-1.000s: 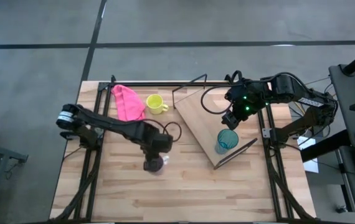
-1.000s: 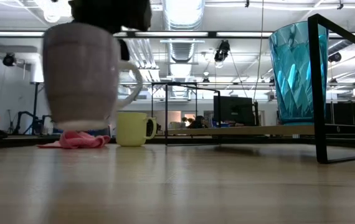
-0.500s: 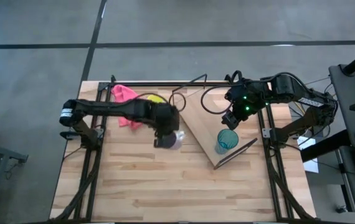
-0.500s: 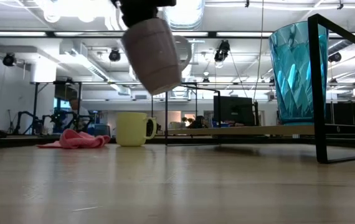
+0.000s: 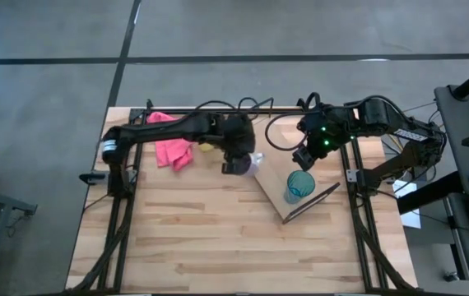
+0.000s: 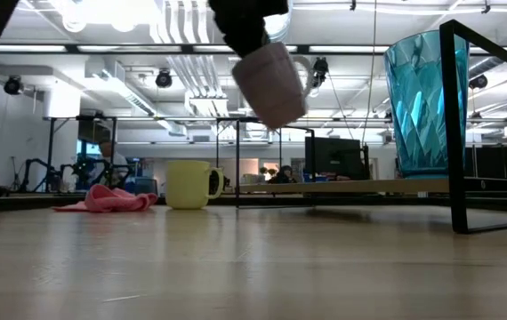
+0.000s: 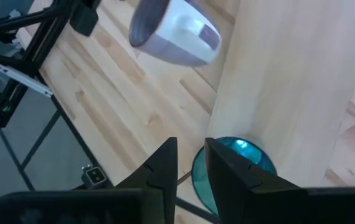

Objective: Stack small to large cups/mugs on shelf
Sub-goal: Put the purple mug on the shelf

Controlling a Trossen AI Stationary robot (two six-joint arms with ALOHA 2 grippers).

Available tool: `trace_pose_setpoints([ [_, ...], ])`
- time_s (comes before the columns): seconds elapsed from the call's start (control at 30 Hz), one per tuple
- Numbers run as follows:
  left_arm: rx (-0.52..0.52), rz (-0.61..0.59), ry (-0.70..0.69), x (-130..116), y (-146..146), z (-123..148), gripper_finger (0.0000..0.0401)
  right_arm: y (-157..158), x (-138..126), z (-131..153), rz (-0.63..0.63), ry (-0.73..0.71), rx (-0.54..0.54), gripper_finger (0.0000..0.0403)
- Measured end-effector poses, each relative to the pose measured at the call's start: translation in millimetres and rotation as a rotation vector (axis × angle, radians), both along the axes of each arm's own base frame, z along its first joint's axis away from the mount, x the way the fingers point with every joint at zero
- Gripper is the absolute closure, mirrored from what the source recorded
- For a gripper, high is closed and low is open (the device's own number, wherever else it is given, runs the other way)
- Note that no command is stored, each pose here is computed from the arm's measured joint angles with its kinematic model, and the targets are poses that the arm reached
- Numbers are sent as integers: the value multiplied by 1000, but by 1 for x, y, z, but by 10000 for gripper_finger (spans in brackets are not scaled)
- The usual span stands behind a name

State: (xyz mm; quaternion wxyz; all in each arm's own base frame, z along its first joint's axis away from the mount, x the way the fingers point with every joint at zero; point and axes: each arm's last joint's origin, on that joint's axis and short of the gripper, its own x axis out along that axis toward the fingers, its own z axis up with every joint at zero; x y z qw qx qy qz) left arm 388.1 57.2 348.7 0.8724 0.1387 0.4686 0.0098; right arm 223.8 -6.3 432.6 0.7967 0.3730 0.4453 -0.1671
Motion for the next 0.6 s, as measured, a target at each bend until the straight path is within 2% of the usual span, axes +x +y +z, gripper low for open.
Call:
trace_pose_setpoints([
  [0.27, 44, -52, -43, 36, 9, 0, 395, 0, 0, 0, -7, 1, -11, 328],
  [0.6, 35, -53, -4, 66, 13, -31, 393, -1, 0, 0, -24, 7, -39, 327],
])
